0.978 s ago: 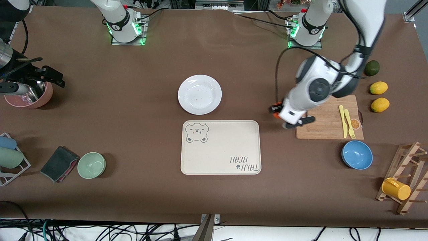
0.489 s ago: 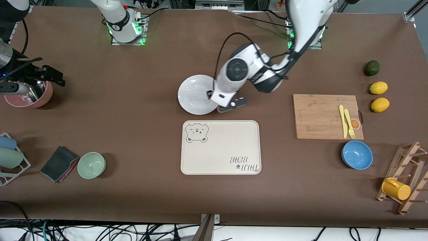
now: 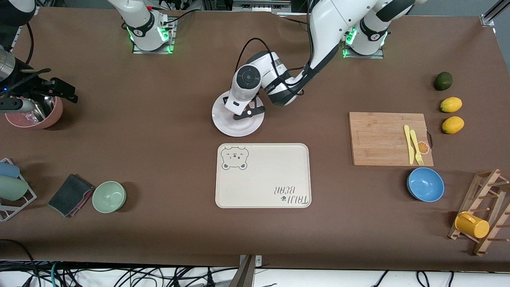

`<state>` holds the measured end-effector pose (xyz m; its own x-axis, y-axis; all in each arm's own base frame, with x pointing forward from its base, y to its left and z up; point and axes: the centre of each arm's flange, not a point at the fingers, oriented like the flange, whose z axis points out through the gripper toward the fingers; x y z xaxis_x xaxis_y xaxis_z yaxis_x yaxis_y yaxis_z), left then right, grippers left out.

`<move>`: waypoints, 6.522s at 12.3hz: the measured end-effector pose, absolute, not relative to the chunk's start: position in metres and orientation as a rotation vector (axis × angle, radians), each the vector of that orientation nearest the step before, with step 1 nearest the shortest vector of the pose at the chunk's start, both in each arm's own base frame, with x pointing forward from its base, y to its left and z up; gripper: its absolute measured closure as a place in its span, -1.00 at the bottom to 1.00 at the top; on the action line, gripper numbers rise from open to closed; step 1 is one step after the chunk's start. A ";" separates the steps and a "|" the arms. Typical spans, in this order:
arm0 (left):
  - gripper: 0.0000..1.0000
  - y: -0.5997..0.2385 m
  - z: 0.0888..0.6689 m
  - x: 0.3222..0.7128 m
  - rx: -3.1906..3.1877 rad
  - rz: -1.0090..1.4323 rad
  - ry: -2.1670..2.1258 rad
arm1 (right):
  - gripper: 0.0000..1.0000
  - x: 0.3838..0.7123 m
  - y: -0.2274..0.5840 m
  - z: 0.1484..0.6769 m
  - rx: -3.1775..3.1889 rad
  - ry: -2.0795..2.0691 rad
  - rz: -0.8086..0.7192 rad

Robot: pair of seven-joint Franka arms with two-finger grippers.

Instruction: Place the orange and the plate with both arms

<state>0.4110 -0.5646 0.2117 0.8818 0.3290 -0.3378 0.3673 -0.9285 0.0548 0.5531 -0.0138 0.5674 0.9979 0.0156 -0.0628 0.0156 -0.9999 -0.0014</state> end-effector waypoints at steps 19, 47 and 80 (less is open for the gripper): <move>-1.00 -0.058 0.394 0.672 2.997 -0.573 0.630 | -1.00 0.553 -0.012 0.567 -3.136 -0.027 0.100; -1.00 0.019 0.549 0.610 3.122 -0.201 -0.029 | -1.00 0.520 0.235 0.185 -2.187 -0.162 0.565; -1.00 0.017 0.546 0.610 3.121 -0.209 -0.030 | 0.91 0.636 0.200 0.191 -2.097 -0.202 0.195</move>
<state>0.6102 0.0171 0.5460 0.9909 -0.0200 -0.1330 -0.0182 -0.9997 0.0150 0.6358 0.2004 0.1913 0.9734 0.2221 -0.0570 0.0648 -0.5047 -0.8608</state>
